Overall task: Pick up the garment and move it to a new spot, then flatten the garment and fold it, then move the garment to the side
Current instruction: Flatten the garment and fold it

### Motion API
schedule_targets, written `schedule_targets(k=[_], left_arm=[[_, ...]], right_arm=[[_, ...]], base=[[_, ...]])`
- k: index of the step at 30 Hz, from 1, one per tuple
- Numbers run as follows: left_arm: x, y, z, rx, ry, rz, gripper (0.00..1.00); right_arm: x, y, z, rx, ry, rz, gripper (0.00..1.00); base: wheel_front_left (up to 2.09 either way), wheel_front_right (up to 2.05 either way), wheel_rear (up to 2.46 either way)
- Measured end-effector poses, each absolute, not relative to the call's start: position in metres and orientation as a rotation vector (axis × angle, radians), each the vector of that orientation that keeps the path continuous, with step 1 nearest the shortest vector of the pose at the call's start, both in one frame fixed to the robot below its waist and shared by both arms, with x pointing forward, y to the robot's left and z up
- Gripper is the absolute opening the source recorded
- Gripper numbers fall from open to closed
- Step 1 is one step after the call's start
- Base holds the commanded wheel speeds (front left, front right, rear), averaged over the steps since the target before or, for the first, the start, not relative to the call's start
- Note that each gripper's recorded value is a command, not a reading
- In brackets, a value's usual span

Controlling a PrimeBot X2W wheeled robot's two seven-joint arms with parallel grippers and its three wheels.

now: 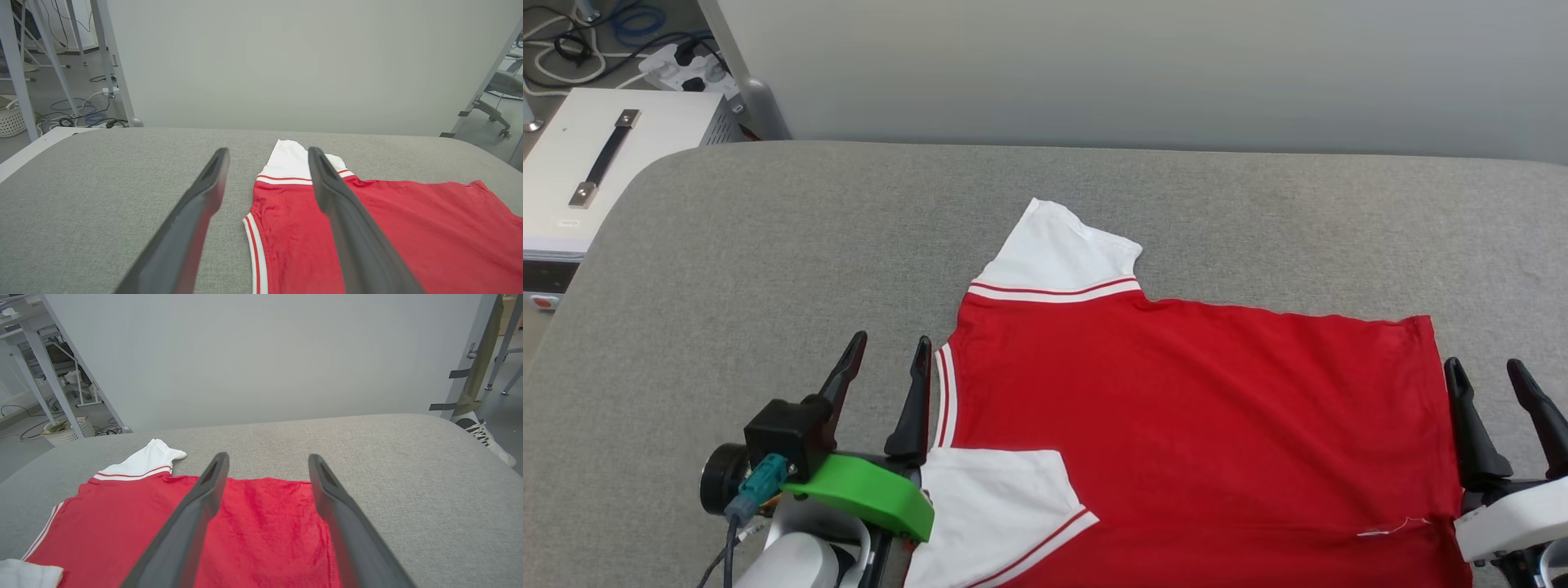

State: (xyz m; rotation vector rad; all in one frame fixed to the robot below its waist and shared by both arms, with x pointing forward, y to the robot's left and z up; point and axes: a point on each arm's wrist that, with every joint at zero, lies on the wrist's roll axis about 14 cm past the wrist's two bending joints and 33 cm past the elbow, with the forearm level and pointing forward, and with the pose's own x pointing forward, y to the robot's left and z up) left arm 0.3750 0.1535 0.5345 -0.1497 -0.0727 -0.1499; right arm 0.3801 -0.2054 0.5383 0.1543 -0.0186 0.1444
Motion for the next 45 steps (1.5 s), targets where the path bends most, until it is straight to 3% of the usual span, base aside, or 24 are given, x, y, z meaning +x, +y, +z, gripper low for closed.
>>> schedule_targets(k=[11, 27, 36, 45], left_arm=[[0.374, 0.154, 0.536, -0.161, -0.143, -0.141, 1.0], [0.408, 0.136, 0.509, -0.139, -0.084, -0.224, 1.0], [0.501, 0.102, 0.515, 0.007, 0.091, -0.423, 1.0], [0.564, 0.082, 0.469, 0.173, 0.485, -0.568, 1.0]], right_arm=[[0.379, -0.196, 0.526, 0.132, -0.064, 0.143, 1.0], [0.39, -0.193, 0.52, 0.149, -0.071, 0.131, 1.0], [0.409, -0.192, 0.516, 0.145, -0.053, 0.136, 1.0], [0.423, -0.195, 0.505, 0.144, -0.036, 0.114, 1.0]], base=[[0.0, 0.0, 0.0], [0.0, 0.0, 0.0], [0.0, 0.0, 0.0], [0.0, 0.0, 0.0]])
